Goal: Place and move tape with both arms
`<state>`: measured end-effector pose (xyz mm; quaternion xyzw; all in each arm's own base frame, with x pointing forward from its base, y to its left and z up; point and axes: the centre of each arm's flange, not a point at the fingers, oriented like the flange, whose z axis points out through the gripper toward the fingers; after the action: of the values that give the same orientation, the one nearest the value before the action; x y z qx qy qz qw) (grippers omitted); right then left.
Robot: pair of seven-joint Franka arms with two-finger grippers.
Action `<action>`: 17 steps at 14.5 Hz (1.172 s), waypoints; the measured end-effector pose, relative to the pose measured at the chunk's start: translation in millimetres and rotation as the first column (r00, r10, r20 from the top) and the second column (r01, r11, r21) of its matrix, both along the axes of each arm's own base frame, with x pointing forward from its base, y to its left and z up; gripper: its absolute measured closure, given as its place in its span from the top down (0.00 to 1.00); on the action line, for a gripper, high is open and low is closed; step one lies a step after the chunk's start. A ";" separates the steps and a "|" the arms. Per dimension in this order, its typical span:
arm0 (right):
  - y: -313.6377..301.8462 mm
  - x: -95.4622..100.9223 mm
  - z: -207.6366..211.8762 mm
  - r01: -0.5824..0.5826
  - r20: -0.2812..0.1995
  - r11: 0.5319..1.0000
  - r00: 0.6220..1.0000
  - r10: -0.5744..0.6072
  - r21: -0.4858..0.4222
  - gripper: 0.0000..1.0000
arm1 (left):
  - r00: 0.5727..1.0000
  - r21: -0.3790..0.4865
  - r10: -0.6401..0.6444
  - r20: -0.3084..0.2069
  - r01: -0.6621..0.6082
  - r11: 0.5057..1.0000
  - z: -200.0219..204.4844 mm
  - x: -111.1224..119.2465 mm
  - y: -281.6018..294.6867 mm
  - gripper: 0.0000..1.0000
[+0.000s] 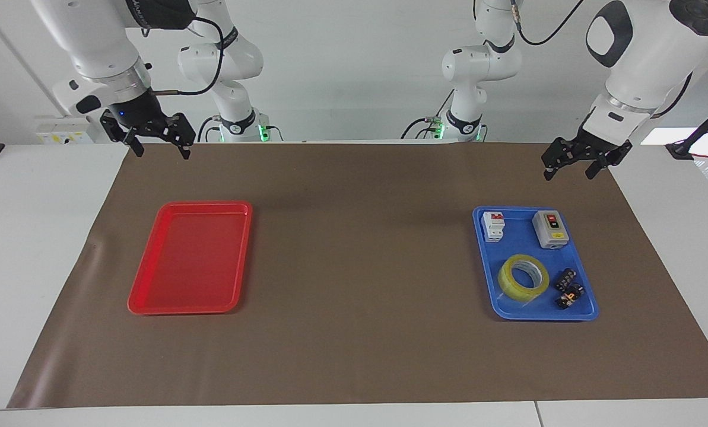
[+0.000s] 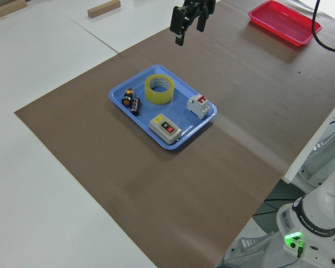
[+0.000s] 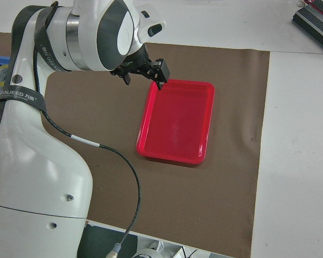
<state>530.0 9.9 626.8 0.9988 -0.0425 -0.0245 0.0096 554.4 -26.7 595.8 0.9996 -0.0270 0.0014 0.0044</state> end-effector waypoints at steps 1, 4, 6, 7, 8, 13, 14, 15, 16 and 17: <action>-0.1 0.0 0.0 0.000 0.000 1.000 1.000 0.000 0.000 1.00 | 1.000 0.000 0.000 0.000 0.000 1.000 0.0 0.0 0.0 1.00; -0.2 0.0 0.0 0.001 0.000 1.000 1.000 -0.001 0.000 1.00 | 1.000 0.000 0.000 0.000 0.000 1.000 0.1 0.0 0.0 1.00; -0.2 0.0 0.0 0.001 0.000 1.000 1.000 -0.001 0.000 1.00 | 1.000 0.000 0.000 0.001 0.000 1.000 0.7 -0.3 0.0 1.00; -0.2 0.0 0.0 0.001 0.000 1.000 1.000 -0.001 0.000 1.00 | 1.000 0.000 0.000 0.003 0.000 1.000 1.1 -0.3 0.0 1.00; -0.2 0.0 0.0 0.001 0.000 1.000 1.000 -0.001 0.000 1.00 | 1.000 0.000 0.000 0.007 0.000 1.000 1.6 0.0 0.0 1.00; -0.1 0.0 0.0 0.001 0.000 1.000 1.000 -0.001 0.000 1.00 | 1.000 -0.001 -0.002 0.026 0.002 1.000 3.4 1.9 -0.1 1.00; -0.1 0.0 0.0 0.001 0.000 1.000 1.000 -0.001 0.000 1.00 | 1.000 -0.001 -0.003 0.026 0.003 1.000 3.4 1.9 -0.1 1.00; -0.1 0.0 0.0 0.001 0.000 1.000 1.000 -0.001 0.000 1.00 | 1.000 -0.001 -0.003 0.027 0.003 1.000 3.5 2.0 -0.1 1.00; -0.1 0.0 0.0 0.001 0.000 1.000 1.000 -0.001 0.000 1.00 | 1.000 -0.001 -0.004 0.027 0.004 1.000 3.5 2.0 -0.2 1.00; -0.1 0.0 0.0 0.001 0.000 1.000 1.000 -0.001 0.000 1.00 | 1.000 -0.001 -0.005 0.030 0.005 1.000 3.6 2.3 -0.2 1.00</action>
<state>530.0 9.7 626.8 0.9987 -0.0427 -0.0246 0.0096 556.7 -26.8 599.4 0.9994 -0.0294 0.0162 0.0046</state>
